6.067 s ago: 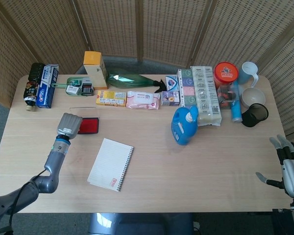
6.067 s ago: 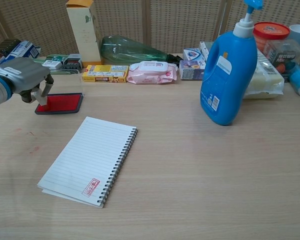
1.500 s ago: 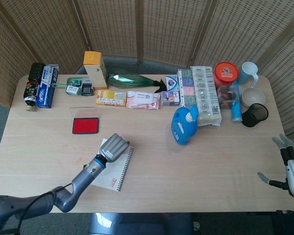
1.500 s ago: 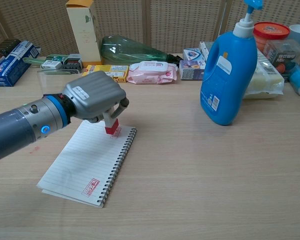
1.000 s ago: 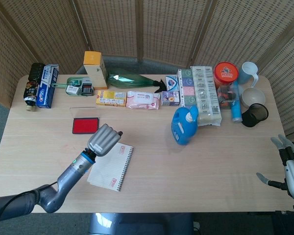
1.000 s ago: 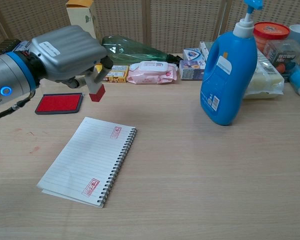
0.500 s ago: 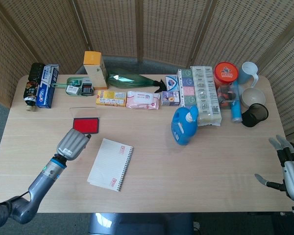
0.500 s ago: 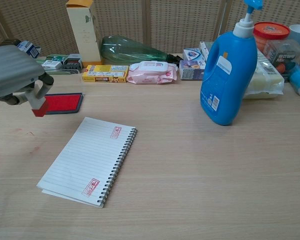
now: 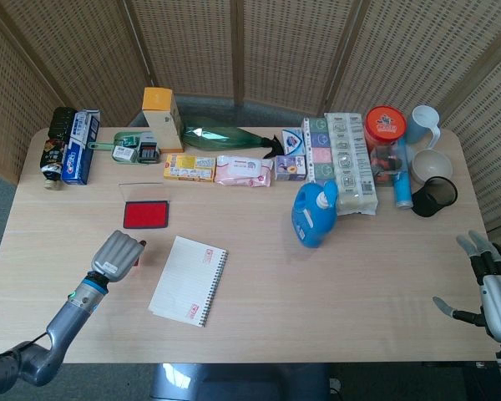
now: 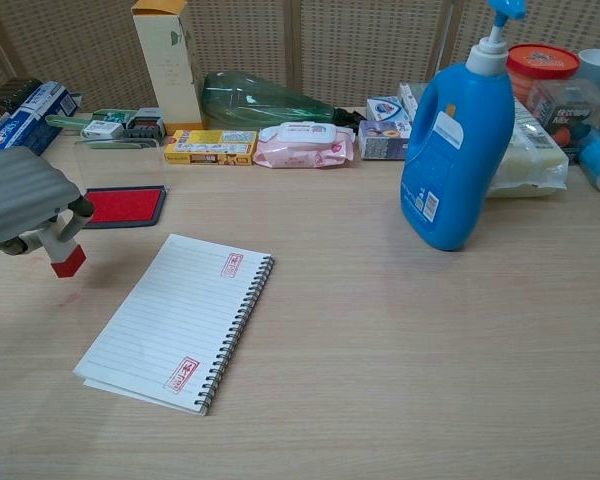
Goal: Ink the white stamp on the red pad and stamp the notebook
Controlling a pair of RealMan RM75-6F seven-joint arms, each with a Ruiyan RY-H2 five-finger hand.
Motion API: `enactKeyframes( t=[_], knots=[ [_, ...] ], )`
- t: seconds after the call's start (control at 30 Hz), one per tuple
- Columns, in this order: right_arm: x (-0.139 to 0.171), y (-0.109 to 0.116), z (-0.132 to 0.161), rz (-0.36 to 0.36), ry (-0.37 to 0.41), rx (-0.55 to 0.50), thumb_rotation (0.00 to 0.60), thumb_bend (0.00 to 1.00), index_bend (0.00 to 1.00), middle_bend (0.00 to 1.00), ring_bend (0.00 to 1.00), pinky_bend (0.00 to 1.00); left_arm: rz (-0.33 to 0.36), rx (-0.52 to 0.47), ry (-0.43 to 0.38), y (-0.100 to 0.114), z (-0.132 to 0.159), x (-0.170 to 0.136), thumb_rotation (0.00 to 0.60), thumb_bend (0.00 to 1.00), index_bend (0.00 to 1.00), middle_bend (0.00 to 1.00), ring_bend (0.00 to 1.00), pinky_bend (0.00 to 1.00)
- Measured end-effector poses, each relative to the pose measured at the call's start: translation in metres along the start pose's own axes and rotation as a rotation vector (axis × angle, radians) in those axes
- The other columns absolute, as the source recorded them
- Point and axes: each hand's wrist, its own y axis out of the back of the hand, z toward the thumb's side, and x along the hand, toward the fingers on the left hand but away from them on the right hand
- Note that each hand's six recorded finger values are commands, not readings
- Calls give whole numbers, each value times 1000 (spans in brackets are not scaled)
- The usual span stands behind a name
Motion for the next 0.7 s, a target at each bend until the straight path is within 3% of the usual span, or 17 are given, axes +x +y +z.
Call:
enactKeyframes(
  t=[0.7],
  knots=[
    [0,1,0,-1,-1,-7,522,0,25,0,0,0,-28,45,1,-13,8,2,600,331,669,1000,1000,1000]
  ],
)
